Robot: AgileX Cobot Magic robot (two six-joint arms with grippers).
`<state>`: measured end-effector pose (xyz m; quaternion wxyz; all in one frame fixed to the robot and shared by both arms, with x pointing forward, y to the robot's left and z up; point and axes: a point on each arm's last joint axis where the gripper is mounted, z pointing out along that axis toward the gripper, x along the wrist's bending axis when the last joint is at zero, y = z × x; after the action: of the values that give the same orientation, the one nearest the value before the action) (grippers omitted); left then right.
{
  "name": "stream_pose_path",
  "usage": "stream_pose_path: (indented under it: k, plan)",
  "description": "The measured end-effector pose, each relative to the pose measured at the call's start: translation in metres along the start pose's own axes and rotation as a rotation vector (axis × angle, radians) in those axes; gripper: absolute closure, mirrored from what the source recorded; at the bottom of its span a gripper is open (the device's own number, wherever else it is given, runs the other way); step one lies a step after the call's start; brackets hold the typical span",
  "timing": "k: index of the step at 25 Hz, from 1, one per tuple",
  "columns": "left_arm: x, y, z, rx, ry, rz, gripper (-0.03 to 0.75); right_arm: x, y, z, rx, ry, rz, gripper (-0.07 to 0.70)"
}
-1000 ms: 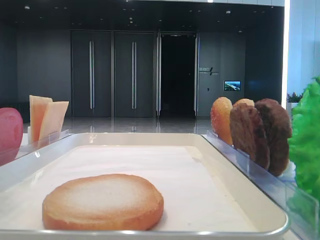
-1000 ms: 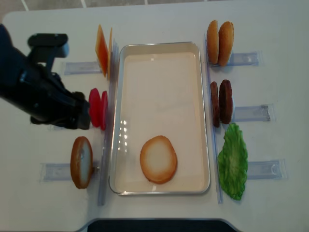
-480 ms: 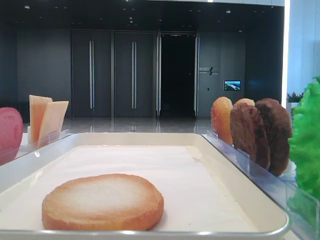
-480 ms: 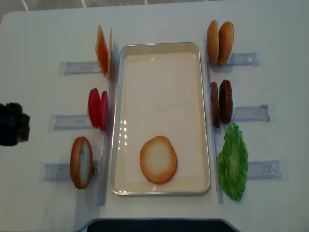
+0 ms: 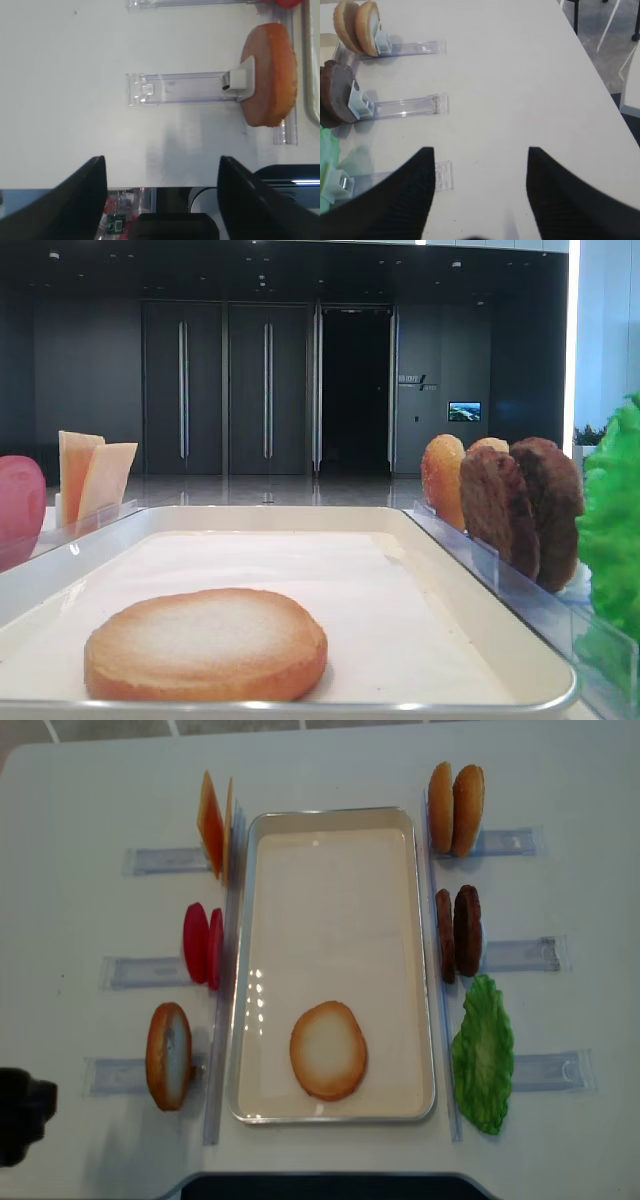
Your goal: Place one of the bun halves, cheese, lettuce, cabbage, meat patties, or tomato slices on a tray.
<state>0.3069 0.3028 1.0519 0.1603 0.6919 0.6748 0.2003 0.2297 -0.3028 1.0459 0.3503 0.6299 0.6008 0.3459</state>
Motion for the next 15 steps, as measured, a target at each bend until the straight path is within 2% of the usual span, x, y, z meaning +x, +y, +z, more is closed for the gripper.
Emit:
stream_pose_path:
  k: [4, 7, 15]
  plan:
    - [-0.002, -0.021, 0.0, -0.083, -0.048, 0.044, 0.189, 0.0, 0.0, 0.0, 0.0, 0.0, 0.0, 0.215]
    - [-0.002, -0.03, -0.005, -0.146, -0.062, 0.057, 0.189, 0.0, 0.0, 0.0, 0.0, 0.0, 0.0, 0.215]
    - [-0.004, -0.048, -0.014, -0.343, -0.111, 0.043, 0.189, 0.0, 0.0, 0.0, 0.001, 0.0, 0.0, 0.213]
